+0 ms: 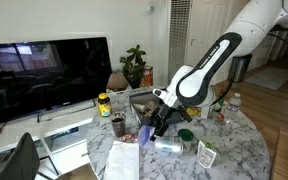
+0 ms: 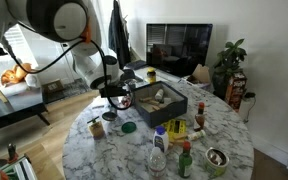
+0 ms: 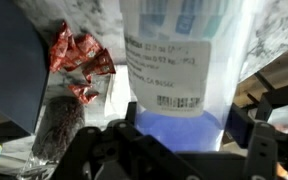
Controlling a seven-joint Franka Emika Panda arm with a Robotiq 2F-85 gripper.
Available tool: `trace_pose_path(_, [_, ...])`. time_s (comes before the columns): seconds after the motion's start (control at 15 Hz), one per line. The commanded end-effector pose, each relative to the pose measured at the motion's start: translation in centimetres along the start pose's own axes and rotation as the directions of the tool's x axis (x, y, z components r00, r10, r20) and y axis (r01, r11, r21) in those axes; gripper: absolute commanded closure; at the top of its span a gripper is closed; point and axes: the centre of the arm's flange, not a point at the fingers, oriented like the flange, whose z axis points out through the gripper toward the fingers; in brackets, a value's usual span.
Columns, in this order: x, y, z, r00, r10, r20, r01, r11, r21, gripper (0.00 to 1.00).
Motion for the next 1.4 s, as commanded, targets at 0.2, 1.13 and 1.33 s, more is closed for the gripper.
trace_pose_path(0.2, [-4.9,0.3,0.3,0.999,-0.024,-0.034,0.027,0.996,0.082,0.40])
trace_pose_path(1.13, [-3.3,-2.0,2.6,0.947,-0.030,-0.321,0.064,0.993,0.096,0.40])
trace_pose_path(1.33, [-2.7,-2.3,3.8,0.928,-0.059,-0.369,0.088,0.994,0.061,0.40])
